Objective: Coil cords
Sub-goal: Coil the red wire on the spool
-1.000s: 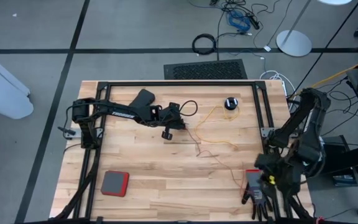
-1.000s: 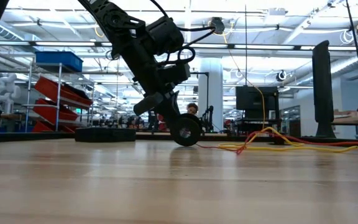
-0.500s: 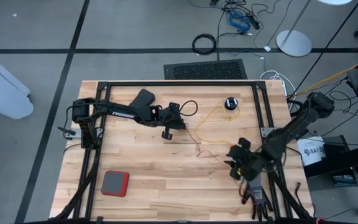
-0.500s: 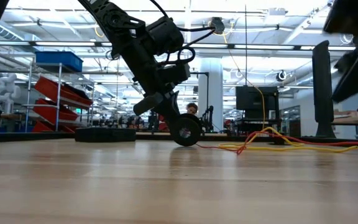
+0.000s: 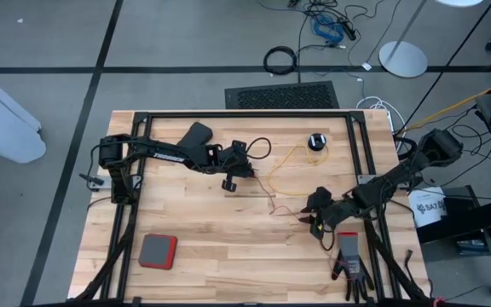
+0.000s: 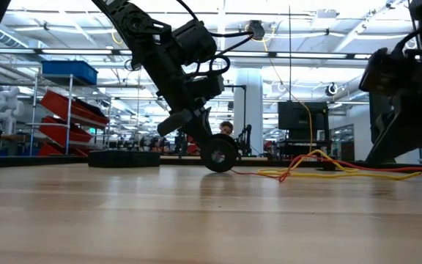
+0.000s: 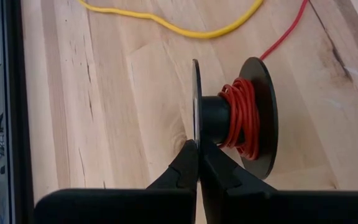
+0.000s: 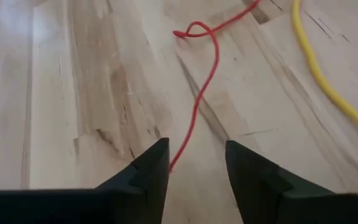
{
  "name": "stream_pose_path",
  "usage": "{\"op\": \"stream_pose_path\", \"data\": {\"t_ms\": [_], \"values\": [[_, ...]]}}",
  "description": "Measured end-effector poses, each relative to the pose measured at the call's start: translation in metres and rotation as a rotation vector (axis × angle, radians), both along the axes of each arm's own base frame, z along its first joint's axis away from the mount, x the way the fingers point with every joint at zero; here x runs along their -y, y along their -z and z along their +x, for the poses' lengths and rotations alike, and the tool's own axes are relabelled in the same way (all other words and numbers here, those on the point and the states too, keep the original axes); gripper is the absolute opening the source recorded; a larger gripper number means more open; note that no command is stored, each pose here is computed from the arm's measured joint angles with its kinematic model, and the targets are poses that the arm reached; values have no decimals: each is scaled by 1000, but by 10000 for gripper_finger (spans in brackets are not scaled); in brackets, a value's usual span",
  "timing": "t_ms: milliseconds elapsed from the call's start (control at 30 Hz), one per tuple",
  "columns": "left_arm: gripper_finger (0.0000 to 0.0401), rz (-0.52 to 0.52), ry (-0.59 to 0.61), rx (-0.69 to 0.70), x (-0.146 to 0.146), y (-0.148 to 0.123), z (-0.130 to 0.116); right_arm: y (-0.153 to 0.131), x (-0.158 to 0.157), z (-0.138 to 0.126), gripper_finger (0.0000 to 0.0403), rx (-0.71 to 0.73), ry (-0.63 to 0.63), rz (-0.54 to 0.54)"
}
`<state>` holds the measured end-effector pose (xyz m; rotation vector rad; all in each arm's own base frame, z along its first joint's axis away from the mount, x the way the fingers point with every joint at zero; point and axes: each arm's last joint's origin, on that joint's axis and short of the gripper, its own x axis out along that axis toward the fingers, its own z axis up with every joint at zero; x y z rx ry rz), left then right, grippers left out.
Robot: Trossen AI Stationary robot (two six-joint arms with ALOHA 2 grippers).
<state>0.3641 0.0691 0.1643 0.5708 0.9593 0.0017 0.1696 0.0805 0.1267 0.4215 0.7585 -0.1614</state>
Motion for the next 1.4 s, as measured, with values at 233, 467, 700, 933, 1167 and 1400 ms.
{"op": "stream_pose_path", "data": {"t_ms": [233,467,700,933,1167,1400], "values": [[5,0,0,1,0,0,0,-4,2,6,135,43,-27,17],[3,0,2,3,1,0,0,-1,5,8,130,29,-22,18],[2,0,8,5,3,0,1,14,2,14,130,-13,-29,9],[2,0,8,5,3,0,1,23,2,19,121,-21,-3,1],[1,0,8,5,3,0,1,22,2,20,21,-9,-40,-17],[1,0,9,5,3,0,1,-4,-10,43,2,26,-135,-108]]}}
